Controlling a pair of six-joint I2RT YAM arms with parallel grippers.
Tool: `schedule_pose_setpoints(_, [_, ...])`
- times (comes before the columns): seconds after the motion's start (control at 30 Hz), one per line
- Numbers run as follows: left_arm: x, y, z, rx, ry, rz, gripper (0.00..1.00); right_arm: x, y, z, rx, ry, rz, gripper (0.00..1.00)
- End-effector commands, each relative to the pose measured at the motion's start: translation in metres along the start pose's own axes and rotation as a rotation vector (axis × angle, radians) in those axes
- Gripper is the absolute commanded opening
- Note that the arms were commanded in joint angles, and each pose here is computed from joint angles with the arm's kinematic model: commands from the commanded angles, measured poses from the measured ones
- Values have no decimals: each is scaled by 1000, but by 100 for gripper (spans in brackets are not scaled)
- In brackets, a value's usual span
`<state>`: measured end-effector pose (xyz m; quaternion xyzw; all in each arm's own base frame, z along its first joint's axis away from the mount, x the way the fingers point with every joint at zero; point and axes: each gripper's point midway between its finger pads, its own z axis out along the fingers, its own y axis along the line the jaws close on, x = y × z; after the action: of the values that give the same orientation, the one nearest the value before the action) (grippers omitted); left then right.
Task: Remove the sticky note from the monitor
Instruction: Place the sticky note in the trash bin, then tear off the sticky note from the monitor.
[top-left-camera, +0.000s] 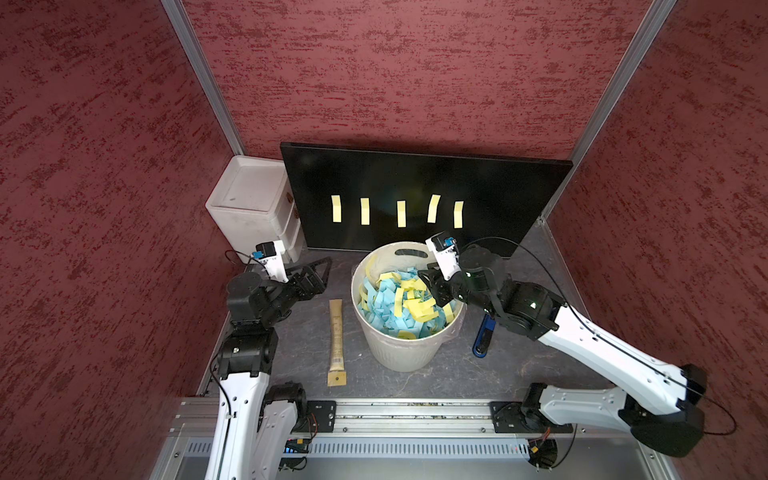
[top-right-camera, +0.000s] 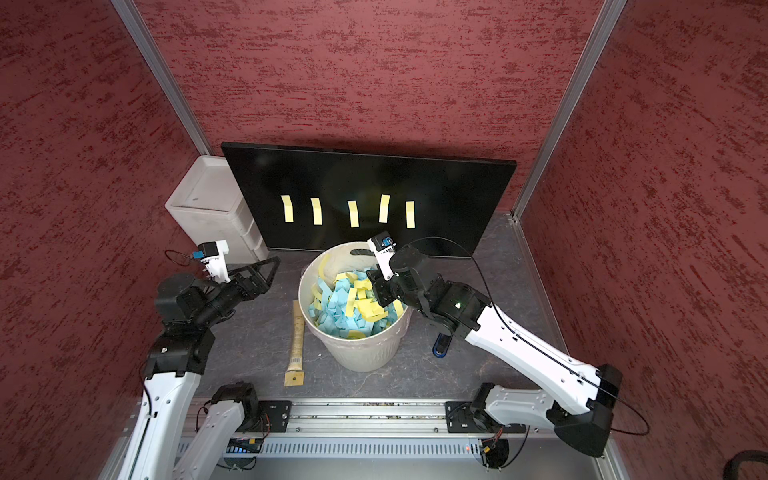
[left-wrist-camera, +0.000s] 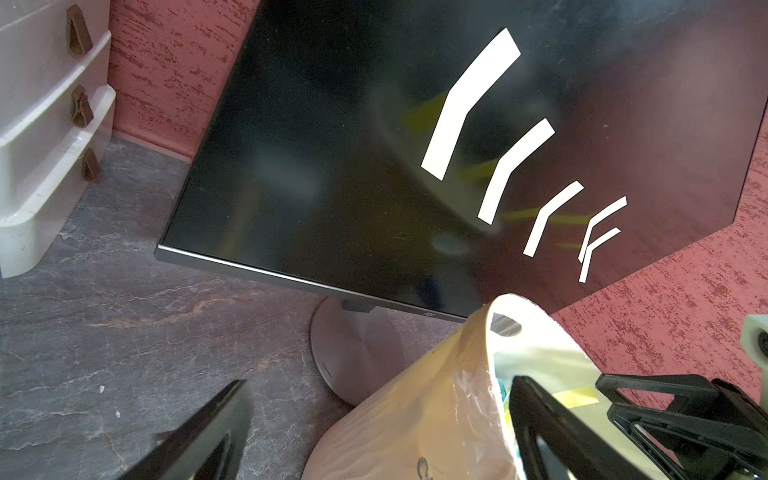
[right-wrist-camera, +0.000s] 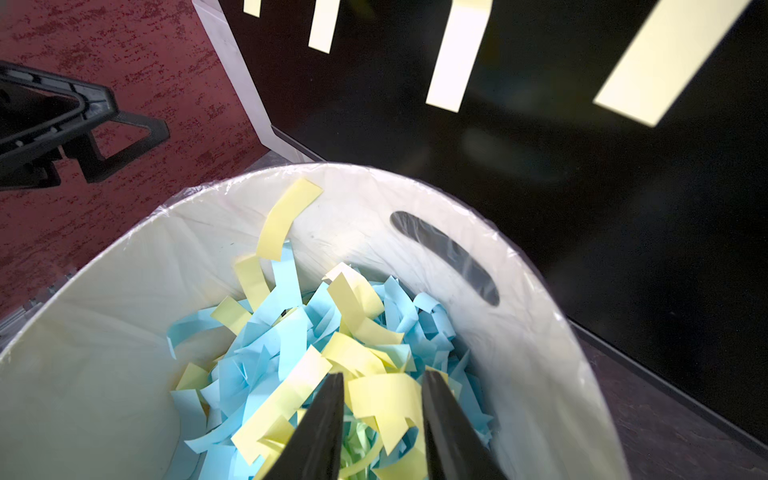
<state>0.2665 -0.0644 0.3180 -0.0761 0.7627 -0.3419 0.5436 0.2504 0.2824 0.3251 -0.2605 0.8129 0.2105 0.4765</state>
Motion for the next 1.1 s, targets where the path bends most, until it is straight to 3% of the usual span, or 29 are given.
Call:
schedule_pose_setpoints(0.0, [-1,0,-2,7,-10,4,100,-27,-2,-16,18,-96,5,36])
schedule_pose_setpoints(0.23, [-1,0,-1,7,-9,4,100,-33,-2,-23,13,-132,3,35])
schedule_pose_setpoints(0.53, [0,1,-1,5,-7,2,100,-45,-38,-42,177,-211,46,41])
schedule_pose_setpoints(0.8, [0,2,0,1,-4,-1,100,-47,-70,-55,144,-292,239,43])
schedule_pose_setpoints(1.07, [0,4,2,-2,0,-9,100,-48,-101,-51,14,-345,484,45])
